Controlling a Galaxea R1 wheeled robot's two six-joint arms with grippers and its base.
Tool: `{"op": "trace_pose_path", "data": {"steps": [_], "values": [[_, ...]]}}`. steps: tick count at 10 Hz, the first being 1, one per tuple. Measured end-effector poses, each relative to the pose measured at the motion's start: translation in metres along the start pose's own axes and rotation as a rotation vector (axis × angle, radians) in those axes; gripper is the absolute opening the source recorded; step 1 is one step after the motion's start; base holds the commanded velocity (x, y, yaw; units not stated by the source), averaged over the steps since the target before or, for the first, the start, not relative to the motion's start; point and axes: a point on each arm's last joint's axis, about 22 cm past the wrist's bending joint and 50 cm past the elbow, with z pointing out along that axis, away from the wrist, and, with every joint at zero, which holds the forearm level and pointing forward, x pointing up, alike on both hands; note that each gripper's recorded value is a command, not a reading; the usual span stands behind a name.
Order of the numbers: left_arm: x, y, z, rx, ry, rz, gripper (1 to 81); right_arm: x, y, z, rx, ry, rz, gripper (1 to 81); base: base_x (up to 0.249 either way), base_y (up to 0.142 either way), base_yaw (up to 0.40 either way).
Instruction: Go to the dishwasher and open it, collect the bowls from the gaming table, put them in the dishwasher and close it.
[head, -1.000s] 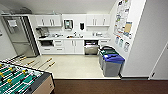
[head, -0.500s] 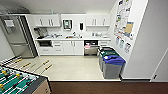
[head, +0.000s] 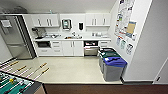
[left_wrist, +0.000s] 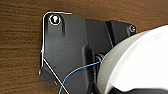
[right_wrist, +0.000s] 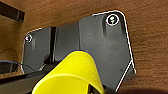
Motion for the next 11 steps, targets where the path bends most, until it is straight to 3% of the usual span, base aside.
{"op": "trace_pose_path", "data": {"steps": [2,5,7,11], "values": [[0.013,0.001,0.002,-0.005,0.017,0.002,1.0,0.008,-0.002,0.001,0.003,0.010,-0.003,1.0,0.157,0.000,0.000],[-0.002,0.000,0.000,0.001,-0.002,-0.006,1.0,-0.003,0.000,0.000,0.000,-0.003,0.001,1.0,0.143,0.000,0.000],[0.005,0.001,0.001,-0.003,0.010,-0.004,1.0,-0.002,0.000,0.000,-0.001,-0.001,0.000,1.0,0.140,0.000,0.000],[0.001,-0.001,0.000,0.000,0.005,-0.008,1.0,0.000,0.002,0.000,-0.004,0.002,-0.001,1.0,0.139,0.000,0.000]]}}
